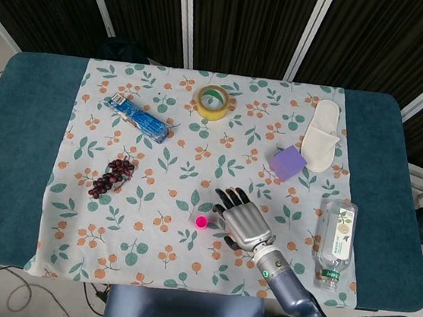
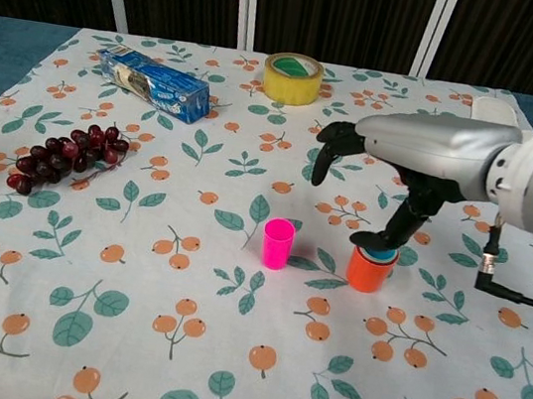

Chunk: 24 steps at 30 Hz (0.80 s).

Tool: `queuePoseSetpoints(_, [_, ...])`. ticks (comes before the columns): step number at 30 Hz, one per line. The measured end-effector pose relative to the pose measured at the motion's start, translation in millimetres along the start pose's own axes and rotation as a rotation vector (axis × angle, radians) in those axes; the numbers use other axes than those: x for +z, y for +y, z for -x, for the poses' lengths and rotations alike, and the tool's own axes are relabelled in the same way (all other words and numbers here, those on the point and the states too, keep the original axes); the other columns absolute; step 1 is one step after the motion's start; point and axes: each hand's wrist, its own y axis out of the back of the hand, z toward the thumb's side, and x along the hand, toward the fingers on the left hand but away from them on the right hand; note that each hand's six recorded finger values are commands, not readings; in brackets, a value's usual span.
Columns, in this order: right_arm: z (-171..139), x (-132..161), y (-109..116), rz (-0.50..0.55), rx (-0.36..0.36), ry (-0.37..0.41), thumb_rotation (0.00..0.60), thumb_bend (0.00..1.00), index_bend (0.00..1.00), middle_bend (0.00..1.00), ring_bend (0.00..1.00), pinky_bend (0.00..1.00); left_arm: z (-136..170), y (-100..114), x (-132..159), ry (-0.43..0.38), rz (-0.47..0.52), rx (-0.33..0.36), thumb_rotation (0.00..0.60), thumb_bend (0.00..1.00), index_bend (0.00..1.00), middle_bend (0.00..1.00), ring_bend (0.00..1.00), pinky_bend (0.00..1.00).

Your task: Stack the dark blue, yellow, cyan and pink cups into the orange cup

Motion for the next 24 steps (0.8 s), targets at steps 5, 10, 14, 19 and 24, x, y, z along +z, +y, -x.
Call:
queuePoseSetpoints(5, [13, 12, -5, -0.02, 0.0, 0.008, 0.6, 0.4, 0.29, 0.0, 0.0, 0.02, -1, 0, -1, 0.003, 0.003, 0.0, 0.6, 0.8, 0.16, 0.02, 0.0, 0.0])
queuePoseSetpoints(10, [24, 17, -9, -0.022, 0.002, -0.008, 0.6, 0.4, 0.3, 0.0, 0.0, 0.02, 0, 0, -1, 0.003, 0.005, -0.002, 0.6, 0.8, 0.16, 0.02, 0.0, 0.0])
queuePoseSetpoints(14, [32, 20, -13, -0.019, 0.009, -0.022, 0.6, 0.4, 0.32, 0.0, 0.0, 0.03, 0, 0, -1, 0.003, 0.005, -0.005, 0.6, 0.8, 0.16, 0.02, 0.0, 0.0])
queuePoseSetpoints(19, [41, 23, -16, -0.014, 0.009, -0.034, 0.6, 0.4, 0.35, 0.0, 0.0, 0.04, 0, 0, -1, 0.004, 0.006, -0.005, 0.6, 0.8, 0.16, 0.02, 0.0, 0.0])
queuePoseSetpoints(24, [48, 25, -20, -0.006, 0.011, -0.042, 0.6, 0.4, 0.35, 0.0, 0.0, 0.04, 0, 0, -1, 0.005, 0.006, -0.005, 0.6, 0.8, 0.16, 0.02, 0.0, 0.0])
